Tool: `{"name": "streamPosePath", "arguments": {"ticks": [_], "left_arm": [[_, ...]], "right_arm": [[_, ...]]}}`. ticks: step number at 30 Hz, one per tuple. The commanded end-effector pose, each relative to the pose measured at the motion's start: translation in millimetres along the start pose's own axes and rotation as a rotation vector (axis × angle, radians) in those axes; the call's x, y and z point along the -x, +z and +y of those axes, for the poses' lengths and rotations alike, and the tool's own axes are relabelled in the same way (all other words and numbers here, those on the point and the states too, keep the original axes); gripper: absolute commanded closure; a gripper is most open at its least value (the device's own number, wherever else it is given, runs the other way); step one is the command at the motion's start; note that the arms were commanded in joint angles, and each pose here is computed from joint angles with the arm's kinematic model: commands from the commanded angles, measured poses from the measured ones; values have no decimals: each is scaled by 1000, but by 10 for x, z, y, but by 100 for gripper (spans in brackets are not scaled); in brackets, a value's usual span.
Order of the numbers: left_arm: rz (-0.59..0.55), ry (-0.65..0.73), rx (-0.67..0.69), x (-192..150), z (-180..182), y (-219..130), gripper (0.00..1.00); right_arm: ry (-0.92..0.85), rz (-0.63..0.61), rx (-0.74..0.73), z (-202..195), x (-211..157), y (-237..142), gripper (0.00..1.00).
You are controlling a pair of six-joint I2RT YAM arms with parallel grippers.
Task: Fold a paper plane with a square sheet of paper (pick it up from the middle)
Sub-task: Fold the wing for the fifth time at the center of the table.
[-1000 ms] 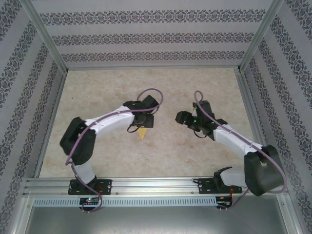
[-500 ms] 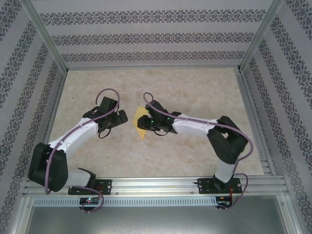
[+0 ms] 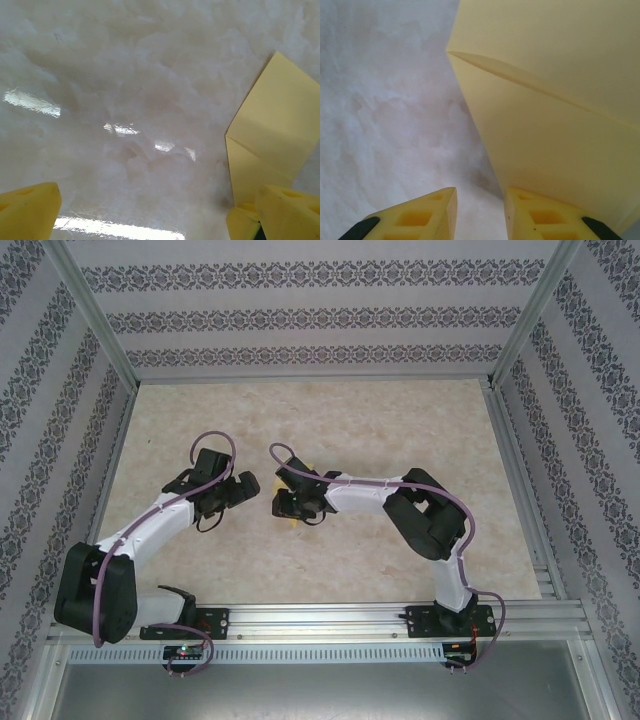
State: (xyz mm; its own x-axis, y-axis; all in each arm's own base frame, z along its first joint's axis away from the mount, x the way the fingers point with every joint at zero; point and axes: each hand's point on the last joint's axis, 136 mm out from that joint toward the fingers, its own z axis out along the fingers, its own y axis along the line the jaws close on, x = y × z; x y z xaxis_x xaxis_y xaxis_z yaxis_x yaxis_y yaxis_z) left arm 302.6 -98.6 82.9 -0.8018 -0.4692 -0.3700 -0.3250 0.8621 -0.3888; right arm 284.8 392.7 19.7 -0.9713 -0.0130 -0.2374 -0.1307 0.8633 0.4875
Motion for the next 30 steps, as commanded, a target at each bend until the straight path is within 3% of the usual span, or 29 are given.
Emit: {"name": "streamPosePath", "arguments": {"ticks": [1, 12, 17, 22, 25, 30], "left_arm": [[-40, -27, -82, 93, -123, -47, 0], [-10, 3, -186, 26, -291, -42, 0], [7, 9, -250, 0, -417, -67, 0], [15, 9, -301, -26, -559, -77, 0], [21, 5, -312, -39, -615, -77, 0], [30, -32, -334, -79, -655, -63, 0]], "right_arm": [[-16, 52, -38, -222, -126, -40, 69], [-244, 247, -103, -1058, -618, -593, 68], [-229, 46, -19, -814, -259, -931, 63], [-20, -208, -19, -707, 140, -1071, 58], [65, -228, -29, -729, 199, -949, 59], [69, -140, -35, -702, 177, -643, 62]]}}
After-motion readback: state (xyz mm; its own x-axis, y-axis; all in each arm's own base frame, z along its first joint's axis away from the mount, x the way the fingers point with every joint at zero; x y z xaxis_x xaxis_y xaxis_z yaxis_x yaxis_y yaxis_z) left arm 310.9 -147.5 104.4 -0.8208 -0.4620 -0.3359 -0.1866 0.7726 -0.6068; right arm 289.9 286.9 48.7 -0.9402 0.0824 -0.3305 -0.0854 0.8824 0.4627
